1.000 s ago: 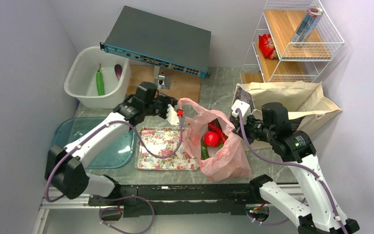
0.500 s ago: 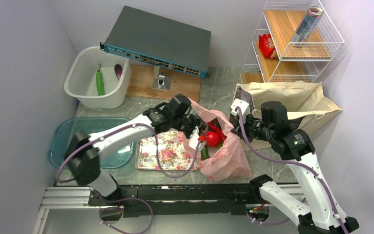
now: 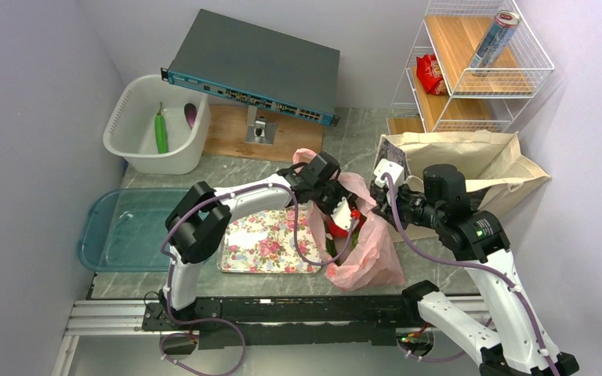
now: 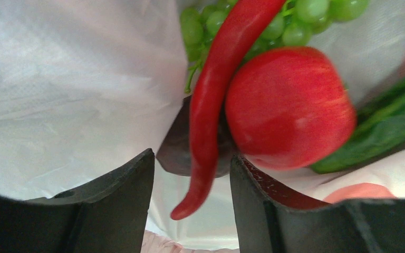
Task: Untie the knot of the grocery bags and take out the mixed food
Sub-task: Pick up the fake vegetable from the takeout bag.
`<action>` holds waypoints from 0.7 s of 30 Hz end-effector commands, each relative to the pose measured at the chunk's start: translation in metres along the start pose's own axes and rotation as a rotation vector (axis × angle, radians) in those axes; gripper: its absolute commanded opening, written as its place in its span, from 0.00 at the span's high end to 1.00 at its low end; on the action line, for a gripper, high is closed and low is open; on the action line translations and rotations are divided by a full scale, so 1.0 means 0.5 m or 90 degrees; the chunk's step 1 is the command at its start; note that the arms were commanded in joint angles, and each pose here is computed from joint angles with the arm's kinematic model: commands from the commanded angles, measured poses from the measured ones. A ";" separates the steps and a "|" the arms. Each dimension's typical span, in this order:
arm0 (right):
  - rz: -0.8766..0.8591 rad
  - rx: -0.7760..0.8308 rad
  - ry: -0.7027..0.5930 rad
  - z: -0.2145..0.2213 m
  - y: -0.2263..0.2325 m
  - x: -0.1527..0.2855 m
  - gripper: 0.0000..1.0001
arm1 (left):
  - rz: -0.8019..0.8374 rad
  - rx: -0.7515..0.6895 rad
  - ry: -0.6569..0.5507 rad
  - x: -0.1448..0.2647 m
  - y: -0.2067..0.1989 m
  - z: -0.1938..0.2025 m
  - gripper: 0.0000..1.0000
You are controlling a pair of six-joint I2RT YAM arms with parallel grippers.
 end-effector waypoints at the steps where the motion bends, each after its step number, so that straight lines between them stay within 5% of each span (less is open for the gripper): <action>1: 0.013 0.015 -0.044 -0.033 -0.008 0.012 1.00 | -0.024 -0.022 0.030 -0.010 0.031 0.010 0.40; 10: 0.013 0.012 -0.039 -0.028 -0.008 0.009 1.00 | 0.047 -0.006 0.065 -0.042 -0.042 0.050 0.41; 21: 0.021 0.015 -0.028 -0.020 -0.012 0.006 1.00 | 0.053 0.087 -0.002 0.069 -0.030 -0.074 0.95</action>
Point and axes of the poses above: each gripper's point midway between its finger pads, its own x axis back along the fingers, its own y axis along the line the jaws close on, z = x × y, the point moved 3 cm from there along x, back along the fingers, and after that the axes turned 10 degrees about x, right-handed, at the moved point
